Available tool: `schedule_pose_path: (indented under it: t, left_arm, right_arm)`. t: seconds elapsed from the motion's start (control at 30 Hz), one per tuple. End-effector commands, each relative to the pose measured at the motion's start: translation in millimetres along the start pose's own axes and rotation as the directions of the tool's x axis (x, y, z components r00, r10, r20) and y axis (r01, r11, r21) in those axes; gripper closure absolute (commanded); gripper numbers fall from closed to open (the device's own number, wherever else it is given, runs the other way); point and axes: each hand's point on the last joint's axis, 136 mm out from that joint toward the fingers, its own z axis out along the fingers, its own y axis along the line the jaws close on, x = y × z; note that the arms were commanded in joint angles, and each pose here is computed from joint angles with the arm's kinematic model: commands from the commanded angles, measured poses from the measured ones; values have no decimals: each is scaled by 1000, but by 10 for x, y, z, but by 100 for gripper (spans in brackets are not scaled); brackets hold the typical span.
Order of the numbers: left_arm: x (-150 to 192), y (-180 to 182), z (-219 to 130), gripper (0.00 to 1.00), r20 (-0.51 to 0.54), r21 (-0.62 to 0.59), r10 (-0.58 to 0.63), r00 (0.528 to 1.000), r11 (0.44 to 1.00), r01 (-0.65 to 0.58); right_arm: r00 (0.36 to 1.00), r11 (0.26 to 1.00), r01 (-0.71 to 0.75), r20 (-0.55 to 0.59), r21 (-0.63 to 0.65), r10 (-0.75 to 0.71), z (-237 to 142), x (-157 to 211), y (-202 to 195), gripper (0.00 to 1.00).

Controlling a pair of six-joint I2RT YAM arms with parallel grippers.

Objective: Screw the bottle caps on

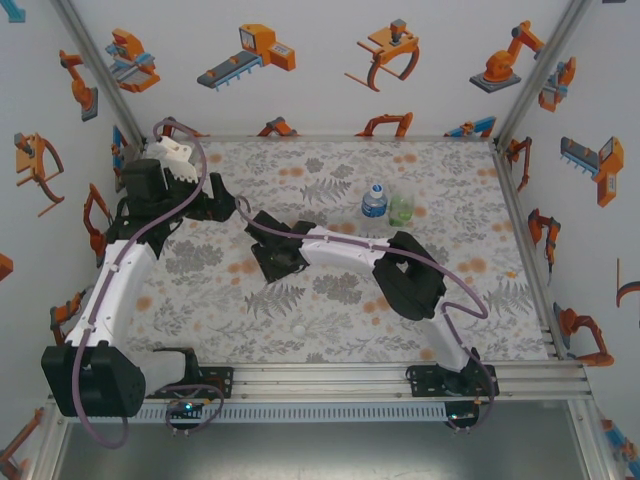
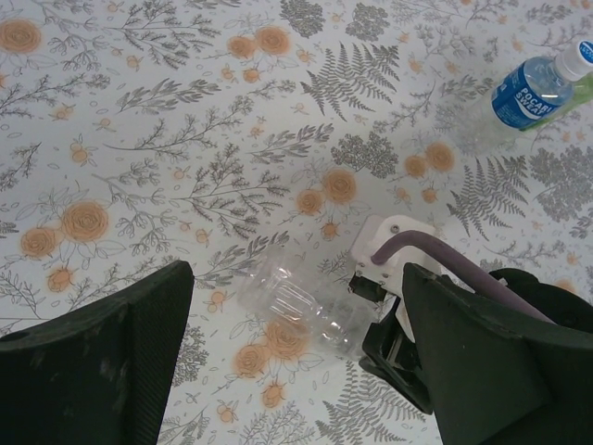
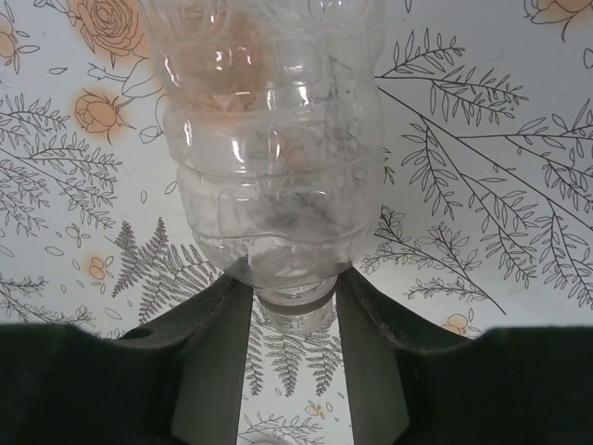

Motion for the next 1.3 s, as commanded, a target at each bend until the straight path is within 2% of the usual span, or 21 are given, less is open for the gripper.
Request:
schedule_pose_path:
  t: [0.0,0.07,0.13,0.4,0.53,0.63,0.73,0.87,0.93,1.03,1.13,1.27]
  left_arm:
    - [-63,-31,-9,15,18,22,8,1000,1000,-8]
    - [-69,-38,-5,15,17,27,8,1000,1000,-9]
    - [-63,-39,-3,15,15,28,7,1000,1000,-7]
    - [-45,-66,23,16,4,52,8,1000,999,-8]
    - [-29,-122,45,16,-6,90,11,1000,996,-11]
    - [-16,-226,63,16,-14,150,24,1000,988,-21]
    - [13,-368,86,16,-30,213,41,999,977,-33]
    - [92,-560,125,13,-71,265,86,994,962,-64]
    - [149,-722,119,13,-83,332,130,988,938,-95]
    - [203,-1001,88,14,-74,452,179,981,883,-127]
    - [275,-1313,-1,14,-60,597,207,976,792,-131]
    - [439,-1642,-109,11,-66,709,275,959,689,-149]
  right_arm:
    - [1000,1000,20,17,23,-20,56,-48,-11,58]
    - [999,999,28,20,26,-28,70,-51,-16,51]
    - [999,999,33,25,32,-33,65,-65,-27,51]
    - [995,995,93,35,33,-94,-28,-67,-57,65]
    - [972,973,226,55,52,-228,-242,-40,-109,70]
    - [918,920,384,76,80,-390,-473,30,-189,72]
    - [823,826,550,86,118,-561,-708,149,-298,74]
    - [658,662,738,77,132,-749,-985,333,-401,77]
    - [567,573,809,87,133,-819,-1125,406,-429,80]
    - [443,457,877,122,148,-888,-1346,449,-442,82]
    - [314,333,926,128,179,-941,-1521,508,-470,88]
    - [205,232,948,142,217,-968,-1733,564,-478,90]
